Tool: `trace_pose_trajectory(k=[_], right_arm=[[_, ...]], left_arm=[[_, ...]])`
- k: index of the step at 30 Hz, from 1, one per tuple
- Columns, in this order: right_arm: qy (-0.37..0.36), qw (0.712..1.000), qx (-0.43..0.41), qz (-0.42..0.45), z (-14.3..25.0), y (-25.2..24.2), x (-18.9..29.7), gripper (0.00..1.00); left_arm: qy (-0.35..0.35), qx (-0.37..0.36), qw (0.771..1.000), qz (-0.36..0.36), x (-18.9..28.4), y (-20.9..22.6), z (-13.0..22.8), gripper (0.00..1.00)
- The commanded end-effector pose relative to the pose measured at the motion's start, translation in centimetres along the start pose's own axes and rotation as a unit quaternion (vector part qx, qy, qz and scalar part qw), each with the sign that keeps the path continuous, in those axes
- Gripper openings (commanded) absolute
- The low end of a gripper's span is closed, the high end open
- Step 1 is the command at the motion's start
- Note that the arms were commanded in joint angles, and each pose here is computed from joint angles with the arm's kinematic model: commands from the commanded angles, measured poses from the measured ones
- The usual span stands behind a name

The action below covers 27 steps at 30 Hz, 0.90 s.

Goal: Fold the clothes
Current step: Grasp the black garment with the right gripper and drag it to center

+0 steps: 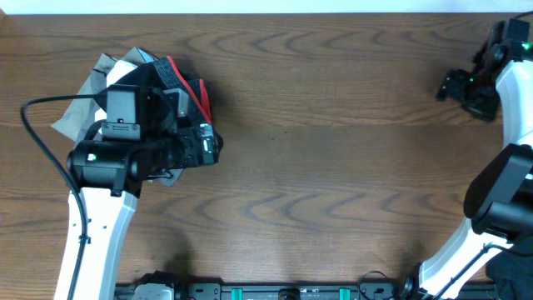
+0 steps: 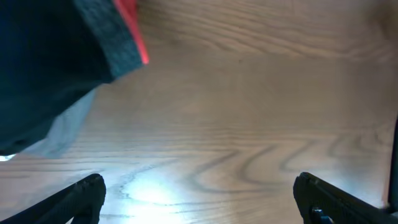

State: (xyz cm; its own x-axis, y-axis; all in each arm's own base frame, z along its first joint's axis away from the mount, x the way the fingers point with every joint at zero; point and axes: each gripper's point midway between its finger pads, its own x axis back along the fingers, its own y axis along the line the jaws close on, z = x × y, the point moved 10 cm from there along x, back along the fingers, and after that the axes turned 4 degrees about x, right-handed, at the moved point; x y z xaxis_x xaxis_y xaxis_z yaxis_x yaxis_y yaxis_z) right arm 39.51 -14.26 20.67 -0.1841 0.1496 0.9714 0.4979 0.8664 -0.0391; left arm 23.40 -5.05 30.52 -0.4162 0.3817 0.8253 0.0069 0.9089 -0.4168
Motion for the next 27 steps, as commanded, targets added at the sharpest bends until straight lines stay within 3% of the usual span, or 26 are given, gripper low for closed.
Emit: trace_pose_trajectory(k=[1,9,16,17,18,19,21,22,27], right_arm=[[-0.032,0.990,-0.088,0.105,-1.3,-6.3,0.1,0.87],[-0.038,0.974,-0.219,0.050,-1.7,-16.1,-2.6,0.80],[-0.003,0.969,-0.239,0.056,-1.0,-18.5,-6.2,0.76],[0.005,0.969,-0.239,0.055,-0.9,-18.4,-7.0,0.70],[0.014,0.970,-0.238,0.048,-0.9,-18.2,-7.7,0.54],[0.020,0.972,-0.233,0.034,-0.8,-17.9,-8.2,0.32],[0.021,0.976,-0.213,-0.023,-1.1,-16.6,-8.4,0.07],[0.014,0.977,-0.205,-0.054,-1.4,-15.9,-8.0,0.01],[-0.061,0.960,-0.104,-0.251,-3.2,-10.8,-2.5,0.02]], left_arm=[[-0.002,-0.027,1.000,0.008,0.2,-0.9,0.0,0.98],[0.002,-0.050,0.999,-0.003,-0.1,-1.8,0.4,0.98],[-0.003,-0.052,0.999,-0.001,-0.1,-1.9,0.3,0.98],[-0.003,-0.052,0.999,-0.001,-0.1,-1.9,0.3,0.98],[-0.003,-0.052,0.999,-0.001,-0.1,-1.9,0.3,0.98],[-0.003,-0.051,0.999,-0.001,-0.1,-1.9,0.3,0.98],[-0.003,-0.051,0.999,-0.001,-0.1,-1.9,0.3,0.98],[-0.003,-0.051,0.999,-0.001,-0.1,-1.9,0.3,0.98],[-0.003,-0.051,0.999,-0.001,-0.1,-1.9,0.3,0.98]])
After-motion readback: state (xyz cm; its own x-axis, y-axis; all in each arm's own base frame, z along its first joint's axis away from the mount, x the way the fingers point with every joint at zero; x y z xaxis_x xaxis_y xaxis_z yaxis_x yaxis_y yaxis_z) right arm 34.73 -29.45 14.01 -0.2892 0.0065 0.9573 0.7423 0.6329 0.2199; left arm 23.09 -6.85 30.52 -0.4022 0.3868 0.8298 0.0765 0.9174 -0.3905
